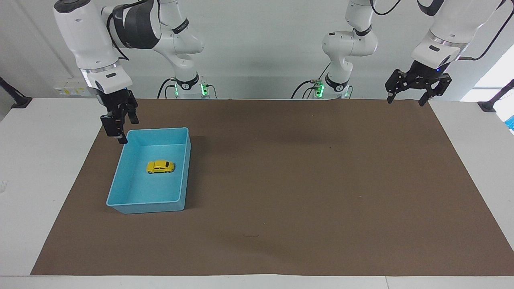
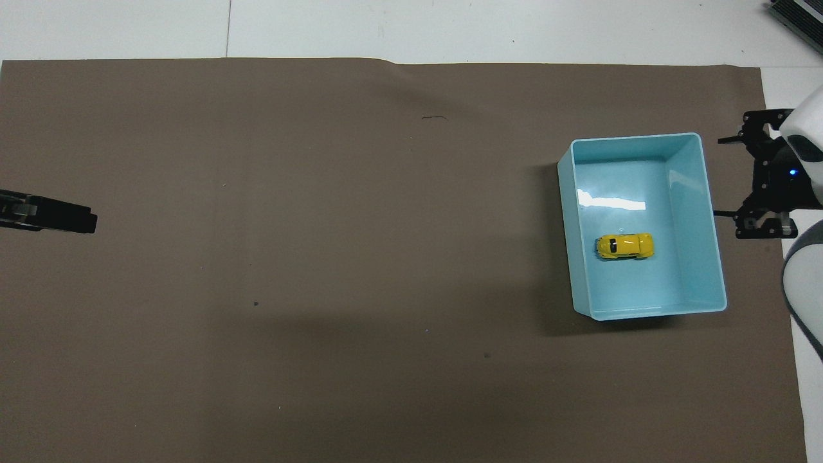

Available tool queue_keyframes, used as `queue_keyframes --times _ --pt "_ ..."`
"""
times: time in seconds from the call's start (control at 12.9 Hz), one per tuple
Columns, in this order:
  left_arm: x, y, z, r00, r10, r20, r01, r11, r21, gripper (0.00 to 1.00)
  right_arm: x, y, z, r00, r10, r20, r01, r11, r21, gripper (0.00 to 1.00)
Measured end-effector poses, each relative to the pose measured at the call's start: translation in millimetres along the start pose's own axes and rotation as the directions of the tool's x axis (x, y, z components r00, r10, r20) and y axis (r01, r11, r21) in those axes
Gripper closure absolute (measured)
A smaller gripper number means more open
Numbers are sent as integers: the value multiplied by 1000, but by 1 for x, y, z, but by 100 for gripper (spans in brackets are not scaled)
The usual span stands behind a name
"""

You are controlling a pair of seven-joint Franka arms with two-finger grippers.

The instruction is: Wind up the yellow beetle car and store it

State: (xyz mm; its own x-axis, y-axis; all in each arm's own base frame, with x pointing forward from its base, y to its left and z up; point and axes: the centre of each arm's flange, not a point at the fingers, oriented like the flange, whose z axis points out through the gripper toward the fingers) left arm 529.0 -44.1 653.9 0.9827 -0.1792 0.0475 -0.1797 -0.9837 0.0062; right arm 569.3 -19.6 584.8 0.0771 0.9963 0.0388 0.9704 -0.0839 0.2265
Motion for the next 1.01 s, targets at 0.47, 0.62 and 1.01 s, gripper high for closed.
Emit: queue_keyframes --times 0.47,0.62,1.01 --pt "0 0 0 1000 0 0 0 1000 0 0 3 -6 -21 909 416 35 -418 906 72 0" --pt "0 0 0 1000 0 0 0 1000 0 0 5 -8 -21 859 508 55 -511 855 88 0" --pt "0 0 0 1000 0 0 0 1000 0 0 14 -14 -44 587 798 136 -810 580 92 0"
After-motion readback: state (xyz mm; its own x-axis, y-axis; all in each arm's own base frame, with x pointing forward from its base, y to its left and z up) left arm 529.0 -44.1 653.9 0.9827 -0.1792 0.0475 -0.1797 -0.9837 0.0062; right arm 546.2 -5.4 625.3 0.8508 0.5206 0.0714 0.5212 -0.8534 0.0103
